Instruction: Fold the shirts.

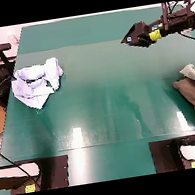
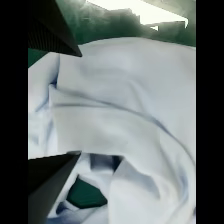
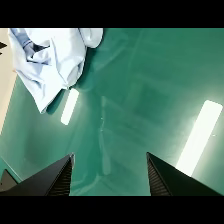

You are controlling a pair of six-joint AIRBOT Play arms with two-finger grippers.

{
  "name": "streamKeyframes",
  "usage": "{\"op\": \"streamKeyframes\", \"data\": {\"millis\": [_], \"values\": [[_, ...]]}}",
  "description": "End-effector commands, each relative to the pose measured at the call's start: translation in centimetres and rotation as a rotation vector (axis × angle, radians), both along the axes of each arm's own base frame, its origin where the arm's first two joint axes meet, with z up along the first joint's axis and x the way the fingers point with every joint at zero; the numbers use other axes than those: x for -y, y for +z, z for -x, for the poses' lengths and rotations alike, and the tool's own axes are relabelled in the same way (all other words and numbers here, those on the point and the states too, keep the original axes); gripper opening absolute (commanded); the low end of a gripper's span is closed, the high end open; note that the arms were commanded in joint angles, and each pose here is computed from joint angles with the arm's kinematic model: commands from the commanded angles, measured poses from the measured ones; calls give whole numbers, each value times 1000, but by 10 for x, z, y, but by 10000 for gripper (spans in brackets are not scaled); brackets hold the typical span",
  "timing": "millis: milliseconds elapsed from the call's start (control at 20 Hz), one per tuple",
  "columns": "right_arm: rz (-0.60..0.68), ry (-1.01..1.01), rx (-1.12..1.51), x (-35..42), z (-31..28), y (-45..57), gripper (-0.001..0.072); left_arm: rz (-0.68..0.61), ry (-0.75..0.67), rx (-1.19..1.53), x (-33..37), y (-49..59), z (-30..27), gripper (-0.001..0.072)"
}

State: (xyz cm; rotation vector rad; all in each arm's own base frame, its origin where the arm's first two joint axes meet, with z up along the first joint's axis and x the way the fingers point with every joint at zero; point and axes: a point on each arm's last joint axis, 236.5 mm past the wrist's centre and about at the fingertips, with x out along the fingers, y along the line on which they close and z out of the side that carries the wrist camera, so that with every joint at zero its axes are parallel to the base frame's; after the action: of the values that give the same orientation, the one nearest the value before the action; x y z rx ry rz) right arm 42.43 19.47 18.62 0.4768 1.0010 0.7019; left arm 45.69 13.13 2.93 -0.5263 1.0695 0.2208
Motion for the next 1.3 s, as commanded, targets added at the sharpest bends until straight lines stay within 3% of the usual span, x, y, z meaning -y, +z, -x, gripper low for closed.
{"op": "streamKeyframes", "data": {"millis": [0,150,200,300,350,600,750,850,900,950,1250], "values": [[3,31,-10,-12,4,-5,530,36,-33,-1,12,-27,-14,707],[4,60,-28,-22,9,-11,530,75,-16,46,15,-33,-30,687],[4,69,-30,-26,11,-11,530,69,-24,56,15,-32,-32,540],[5,66,-25,-26,9,-11,530,59,-84,68,20,-30,-33,82],[4,65,-24,-26,9,-11,530,67,-121,78,26,-28,-33,26],[53,49,-17,-20,4,-20,531,202,-272,218,75,28,-38,22],[38,53,-34,-41,-10,-42,531,187,-417,272,98,84,-17,22],[38,85,0,-82,-18,-64,551,177,-467,286,110,111,3,22],[38,104,27,-107,-21,-75,610,174,-495,283,116,119,13,22],[32,109,47,-134,-24,-87,625,174,-508,282,119,124,20,23],[32,230,128,-266,-31,-148,625,198,-511,249,123,114,28,24]]}}
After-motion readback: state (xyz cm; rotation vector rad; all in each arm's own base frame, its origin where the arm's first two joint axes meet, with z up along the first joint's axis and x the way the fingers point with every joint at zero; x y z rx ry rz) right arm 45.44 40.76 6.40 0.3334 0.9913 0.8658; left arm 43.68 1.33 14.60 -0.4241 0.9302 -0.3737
